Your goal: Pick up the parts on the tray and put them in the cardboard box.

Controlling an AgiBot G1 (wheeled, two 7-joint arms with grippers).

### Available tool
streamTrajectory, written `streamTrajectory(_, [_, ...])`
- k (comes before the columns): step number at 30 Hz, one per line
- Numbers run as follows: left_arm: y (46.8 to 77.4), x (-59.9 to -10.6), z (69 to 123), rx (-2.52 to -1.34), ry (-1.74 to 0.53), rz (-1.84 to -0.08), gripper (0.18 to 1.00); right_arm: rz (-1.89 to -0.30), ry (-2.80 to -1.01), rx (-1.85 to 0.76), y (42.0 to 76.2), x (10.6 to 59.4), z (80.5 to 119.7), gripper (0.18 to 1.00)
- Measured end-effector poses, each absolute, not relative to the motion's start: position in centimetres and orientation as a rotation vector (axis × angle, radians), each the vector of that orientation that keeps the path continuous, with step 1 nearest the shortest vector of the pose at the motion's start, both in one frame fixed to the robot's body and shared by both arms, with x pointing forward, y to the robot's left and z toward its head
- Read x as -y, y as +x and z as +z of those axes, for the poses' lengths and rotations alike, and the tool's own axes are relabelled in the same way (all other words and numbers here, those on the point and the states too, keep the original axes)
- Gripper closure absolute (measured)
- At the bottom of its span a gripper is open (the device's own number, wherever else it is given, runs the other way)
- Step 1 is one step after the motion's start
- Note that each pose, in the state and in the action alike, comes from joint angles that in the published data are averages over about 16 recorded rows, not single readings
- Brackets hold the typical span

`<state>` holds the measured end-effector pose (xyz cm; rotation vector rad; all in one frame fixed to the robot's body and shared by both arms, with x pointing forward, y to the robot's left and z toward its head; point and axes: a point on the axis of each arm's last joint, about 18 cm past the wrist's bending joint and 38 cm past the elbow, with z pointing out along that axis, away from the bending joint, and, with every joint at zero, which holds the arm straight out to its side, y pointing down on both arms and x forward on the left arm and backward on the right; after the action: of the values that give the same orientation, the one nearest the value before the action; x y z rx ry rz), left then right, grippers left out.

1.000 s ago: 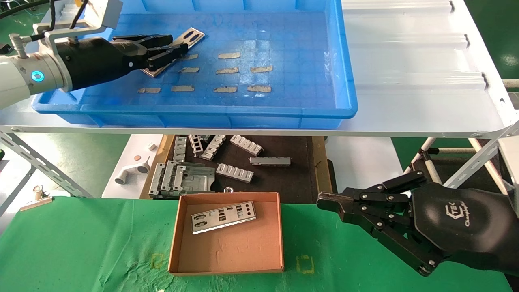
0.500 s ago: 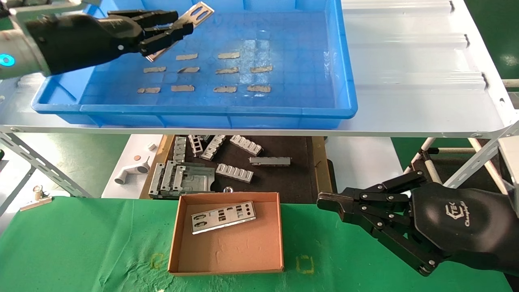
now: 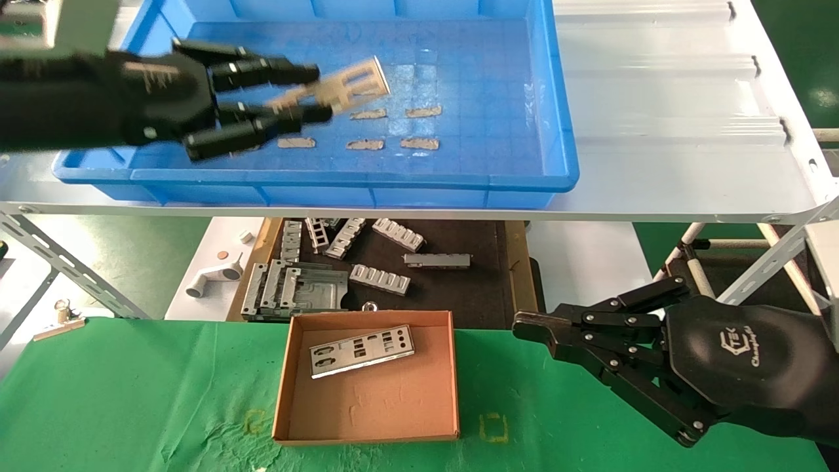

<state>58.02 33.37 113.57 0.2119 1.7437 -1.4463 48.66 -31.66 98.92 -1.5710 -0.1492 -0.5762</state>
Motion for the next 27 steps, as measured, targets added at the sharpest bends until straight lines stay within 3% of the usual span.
streamTrajectory(11, [55.7,-30.8,106.1,-1.966,0.265,-1.388,0.746,-0.576,-1.571,0.149,48.7,31.7,98.9,0.988])
streamTrajectory(27, [61.7,-28.3,92.2,-2.151,0.023,-1.197,0.747,-0.576,-1.571,0.149,48.7,31.7,98.9,0.988])
